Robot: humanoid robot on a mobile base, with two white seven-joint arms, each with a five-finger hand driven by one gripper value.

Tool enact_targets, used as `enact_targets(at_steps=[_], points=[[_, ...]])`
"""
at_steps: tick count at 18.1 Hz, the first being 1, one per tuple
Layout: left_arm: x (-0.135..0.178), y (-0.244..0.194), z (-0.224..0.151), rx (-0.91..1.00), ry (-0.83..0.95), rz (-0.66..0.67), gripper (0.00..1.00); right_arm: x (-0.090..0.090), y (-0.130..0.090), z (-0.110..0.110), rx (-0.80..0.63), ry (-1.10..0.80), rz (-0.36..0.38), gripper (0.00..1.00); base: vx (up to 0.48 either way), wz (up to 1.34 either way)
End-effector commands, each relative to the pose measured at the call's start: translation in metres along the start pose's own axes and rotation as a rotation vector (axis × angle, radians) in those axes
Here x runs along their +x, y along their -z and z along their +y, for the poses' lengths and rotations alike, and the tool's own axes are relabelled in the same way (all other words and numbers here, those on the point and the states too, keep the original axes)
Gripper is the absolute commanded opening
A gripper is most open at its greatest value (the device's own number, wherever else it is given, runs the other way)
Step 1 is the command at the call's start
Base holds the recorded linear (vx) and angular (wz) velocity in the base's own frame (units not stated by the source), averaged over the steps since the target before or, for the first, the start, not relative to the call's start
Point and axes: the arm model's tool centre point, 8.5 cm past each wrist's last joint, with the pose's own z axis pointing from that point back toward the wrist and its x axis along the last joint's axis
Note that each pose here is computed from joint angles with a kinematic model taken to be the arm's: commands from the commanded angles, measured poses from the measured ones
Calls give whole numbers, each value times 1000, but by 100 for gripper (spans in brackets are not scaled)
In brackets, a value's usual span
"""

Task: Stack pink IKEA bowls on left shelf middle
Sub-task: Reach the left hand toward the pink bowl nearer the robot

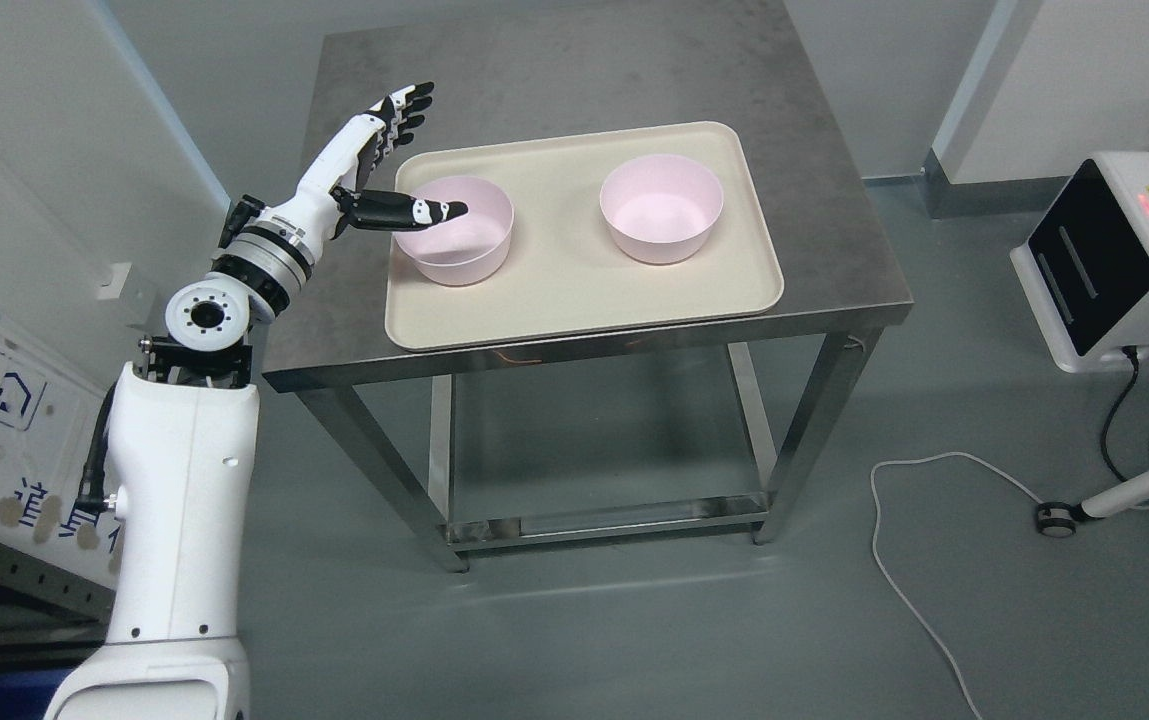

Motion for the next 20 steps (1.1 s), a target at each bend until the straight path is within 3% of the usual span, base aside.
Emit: enact_targets(at_steps=[1,7,12,20], points=[[-9,27,-28,-141,43,113,87,0,0,-11,-18,-1,1,100,0,0],[4,60,-27,-167,137,185,86,0,0,-11,-17,-1,1,100,-6,0],[-14,57,-24,-187,272,221,80,0,0,-11,-18,-1,1,100,0,0],[-36,39,5,-156,295,263,70,0,0,-11,-18,-1,1,100,0,0]])
